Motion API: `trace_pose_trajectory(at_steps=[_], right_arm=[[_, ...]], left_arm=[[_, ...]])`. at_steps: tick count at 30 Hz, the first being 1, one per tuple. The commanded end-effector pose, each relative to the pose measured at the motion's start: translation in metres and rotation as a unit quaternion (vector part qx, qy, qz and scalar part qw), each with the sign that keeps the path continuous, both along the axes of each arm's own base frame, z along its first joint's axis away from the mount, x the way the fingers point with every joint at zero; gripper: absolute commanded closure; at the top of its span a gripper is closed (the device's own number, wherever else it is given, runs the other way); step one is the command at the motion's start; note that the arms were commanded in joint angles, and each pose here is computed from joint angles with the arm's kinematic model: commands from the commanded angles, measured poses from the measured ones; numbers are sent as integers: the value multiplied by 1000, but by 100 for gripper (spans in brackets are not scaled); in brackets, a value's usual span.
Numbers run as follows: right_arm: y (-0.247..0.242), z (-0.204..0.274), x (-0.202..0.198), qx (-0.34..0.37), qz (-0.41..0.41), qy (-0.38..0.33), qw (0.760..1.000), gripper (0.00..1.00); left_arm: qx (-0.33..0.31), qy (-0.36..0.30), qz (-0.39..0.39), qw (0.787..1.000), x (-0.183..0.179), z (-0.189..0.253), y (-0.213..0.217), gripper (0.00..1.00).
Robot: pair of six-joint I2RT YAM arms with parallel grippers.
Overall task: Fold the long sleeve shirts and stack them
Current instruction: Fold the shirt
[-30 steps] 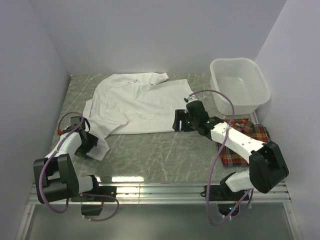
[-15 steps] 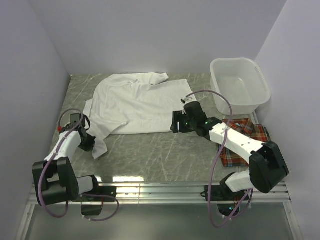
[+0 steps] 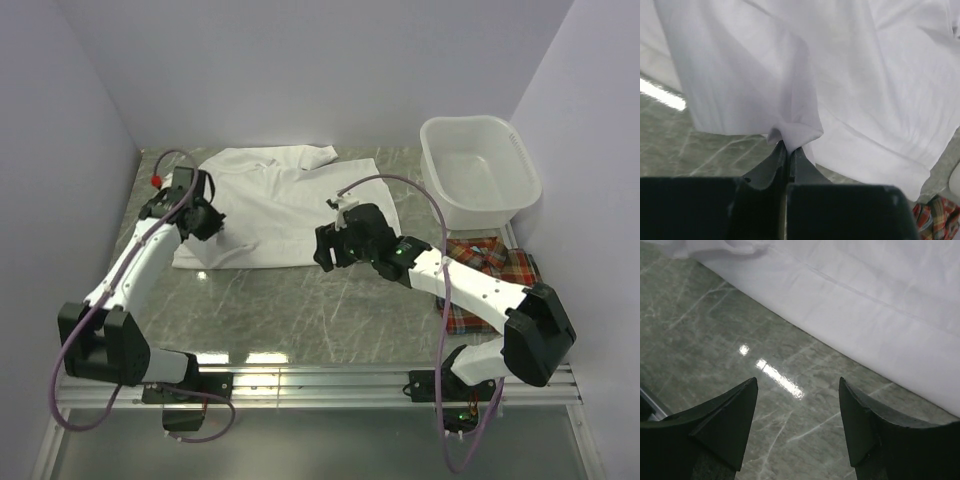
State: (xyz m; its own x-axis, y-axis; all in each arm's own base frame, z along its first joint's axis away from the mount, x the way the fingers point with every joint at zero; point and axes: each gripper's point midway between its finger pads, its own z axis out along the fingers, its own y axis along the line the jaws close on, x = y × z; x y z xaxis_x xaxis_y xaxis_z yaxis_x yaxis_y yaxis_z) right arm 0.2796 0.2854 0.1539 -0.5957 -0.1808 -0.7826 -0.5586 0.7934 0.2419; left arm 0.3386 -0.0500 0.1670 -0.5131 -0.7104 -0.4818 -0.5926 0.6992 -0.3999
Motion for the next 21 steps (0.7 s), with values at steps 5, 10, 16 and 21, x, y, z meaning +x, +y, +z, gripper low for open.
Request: trace_pose_trajectory(at_steps=[5, 10, 16, 21], right_arm=[[21, 53, 9, 41, 10, -73, 996, 27], [5, 45, 4, 33, -18, -70, 997, 27], [-18, 35, 2, 15, -62, -72, 995, 27], [-29, 29, 0, 7, -80, -69, 994, 27]], left_arm=[[13, -28, -102, 994, 56, 25, -57, 98], [21, -38, -138, 990, 92, 28, -82, 97], [15, -78, -198, 977, 120, 34, -124, 98], [6, -101, -220, 970, 143, 38, -150, 99]])
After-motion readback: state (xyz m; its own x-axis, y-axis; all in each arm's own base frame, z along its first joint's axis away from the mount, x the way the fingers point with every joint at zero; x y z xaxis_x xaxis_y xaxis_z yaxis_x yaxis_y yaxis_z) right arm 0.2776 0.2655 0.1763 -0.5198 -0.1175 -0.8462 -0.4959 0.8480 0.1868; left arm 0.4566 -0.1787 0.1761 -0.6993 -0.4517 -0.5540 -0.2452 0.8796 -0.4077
